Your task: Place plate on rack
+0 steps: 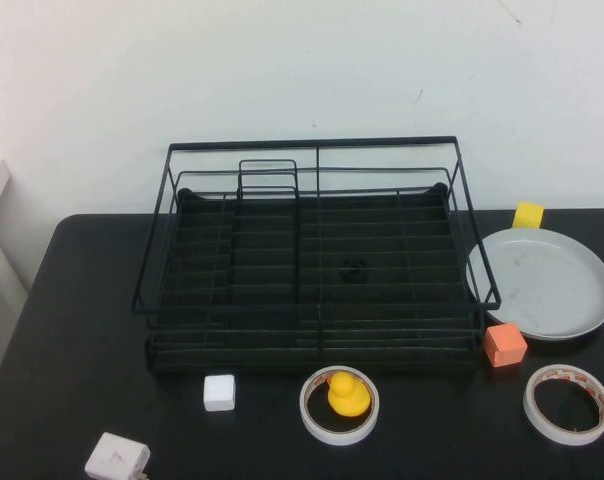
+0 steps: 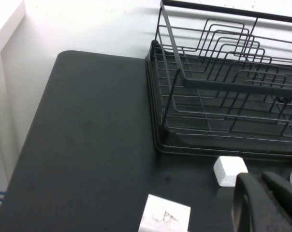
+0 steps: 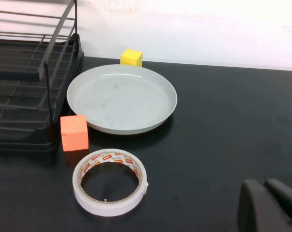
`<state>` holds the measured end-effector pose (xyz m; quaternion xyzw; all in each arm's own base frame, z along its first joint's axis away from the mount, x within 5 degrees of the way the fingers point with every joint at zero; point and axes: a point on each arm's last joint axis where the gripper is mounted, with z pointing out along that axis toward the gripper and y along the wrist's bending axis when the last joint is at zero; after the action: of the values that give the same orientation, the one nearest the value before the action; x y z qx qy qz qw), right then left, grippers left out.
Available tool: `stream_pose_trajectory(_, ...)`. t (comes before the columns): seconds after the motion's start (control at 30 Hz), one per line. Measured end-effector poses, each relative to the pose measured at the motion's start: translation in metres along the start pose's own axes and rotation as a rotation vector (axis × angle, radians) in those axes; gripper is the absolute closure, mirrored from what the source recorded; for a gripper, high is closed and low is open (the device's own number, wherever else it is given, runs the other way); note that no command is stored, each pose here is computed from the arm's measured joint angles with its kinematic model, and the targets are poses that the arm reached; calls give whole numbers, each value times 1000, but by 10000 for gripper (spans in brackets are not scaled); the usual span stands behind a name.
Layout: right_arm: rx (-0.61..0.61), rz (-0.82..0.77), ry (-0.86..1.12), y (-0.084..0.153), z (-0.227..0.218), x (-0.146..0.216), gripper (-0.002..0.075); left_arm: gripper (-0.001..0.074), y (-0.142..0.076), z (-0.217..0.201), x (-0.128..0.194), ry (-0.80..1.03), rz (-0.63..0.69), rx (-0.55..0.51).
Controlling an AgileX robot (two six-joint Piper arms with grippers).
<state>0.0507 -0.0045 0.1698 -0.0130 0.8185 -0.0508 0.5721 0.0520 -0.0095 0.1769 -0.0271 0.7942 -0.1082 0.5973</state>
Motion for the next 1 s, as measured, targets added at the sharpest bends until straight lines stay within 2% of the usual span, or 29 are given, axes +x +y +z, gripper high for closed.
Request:
stream_pose_trajectory(0.37, 0, 0, 0, 0, 0, 0, 728, 736, 0, 0, 0, -2, -4, 2)
stream_pose_trajectory(0.5, 3, -2, -42, 0, 0, -3, 728, 736, -1, 0, -5, -62, -50, 20)
stream_pose_trajectory(0.6, 8, -4, -146, 0, 1, -11, 728, 736, -2, -2, -21, -240, -64, 29)
stream_pose_trajectory(0.83, 32, -8, -605, -2, -15, -49, 728, 736, -1, -23, -61, -739, -76, 42)
stream_pose_trajectory(1.0, 40, -4, -799, -3, -26, -63, 728, 736, 0, -36, -72, -929, -80, 46)
